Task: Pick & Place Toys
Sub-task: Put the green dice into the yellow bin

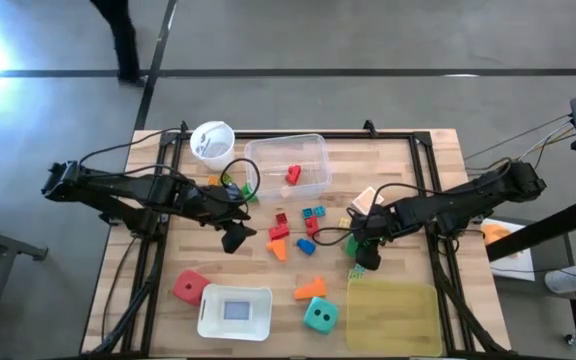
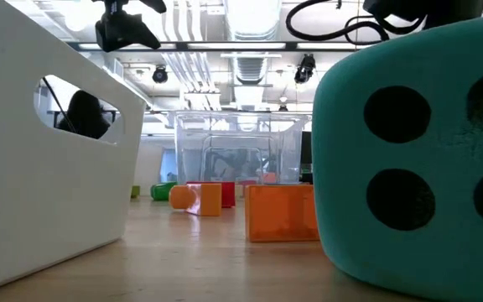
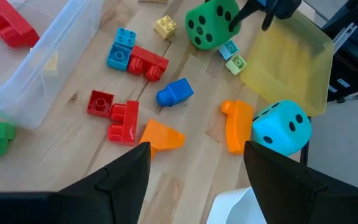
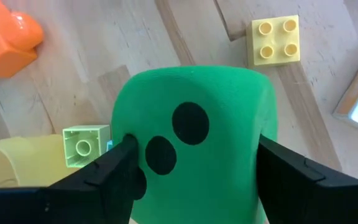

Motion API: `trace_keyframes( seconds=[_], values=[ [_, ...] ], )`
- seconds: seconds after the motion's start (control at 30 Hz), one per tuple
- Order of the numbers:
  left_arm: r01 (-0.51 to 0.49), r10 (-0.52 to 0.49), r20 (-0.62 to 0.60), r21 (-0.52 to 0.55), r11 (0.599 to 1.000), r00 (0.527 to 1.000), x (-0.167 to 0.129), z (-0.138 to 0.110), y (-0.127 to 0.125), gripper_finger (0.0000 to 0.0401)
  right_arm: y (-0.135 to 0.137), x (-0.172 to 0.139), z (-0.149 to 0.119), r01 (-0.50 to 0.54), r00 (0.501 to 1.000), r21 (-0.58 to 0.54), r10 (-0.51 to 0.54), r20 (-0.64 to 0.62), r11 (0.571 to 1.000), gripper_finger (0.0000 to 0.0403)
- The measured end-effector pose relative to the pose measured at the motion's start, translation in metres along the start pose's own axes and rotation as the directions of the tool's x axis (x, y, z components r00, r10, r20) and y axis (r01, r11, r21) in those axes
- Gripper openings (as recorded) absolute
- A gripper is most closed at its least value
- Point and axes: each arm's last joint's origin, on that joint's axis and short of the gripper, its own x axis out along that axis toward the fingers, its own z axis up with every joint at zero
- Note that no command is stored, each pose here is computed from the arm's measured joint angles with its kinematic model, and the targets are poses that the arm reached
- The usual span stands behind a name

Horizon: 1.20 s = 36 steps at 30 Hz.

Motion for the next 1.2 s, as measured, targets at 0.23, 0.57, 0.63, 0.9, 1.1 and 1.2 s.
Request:
trace_keyframes(
  seconds=[0.23, 0.57, 0.63, 0.9, 1.1, 1.2],
  values=[
    [0.000, 0.000, 0.000, 0.007, 1.000, 1.000, 0.000, 0.000, 0.000, 0.0262, 0.000, 0.000, -0.001, -0.017, 1.000, 0.059, 0.018, -0.024, 0.998, 0.0247],
    [0.000, 0.000, 0.001, 0.034, 0.999, 1.000, 0.000, 0.000, 0.000, 0.0262, 0.000, -0.027, -0.001, -0.081, 0.996, 0.107, 0.083, -0.017, 0.991, 0.0223],
    [0.000, 0.000, 0.000, 0.034, 0.999, 1.000, 0.000, 0.000, 0.000, 0.0262, -0.001, -0.036, -0.001, -0.091, 0.996, 0.107, 0.091, 0.002, 0.990, 0.0156],
    [-0.002, 0.002, -0.002, 0.034, 0.999, 1.000, 0.000, 0.000, 0.000, 0.0262, -0.007, -0.065, -0.007, -0.150, 0.986, 0.108, 0.142, 0.084, 0.983, 0.0108],
    [-0.004, 0.004, -0.001, 0.031, 1.000, 1.000, 0.000, 0.000, 0.000, 0.0262, -0.010, -0.071, -0.012, -0.163, 0.984, 0.099, 0.155, 0.089, 0.982, 0.0074],
    [-0.007, 0.007, 0.001, 0.031, 1.000, 1.000, 0.000, 0.000, 0.000, 0.0262, -0.011, -0.072, -0.012, -0.168, 0.983, 0.099, 0.159, 0.094, 0.981, 0.0064]
  ],
)
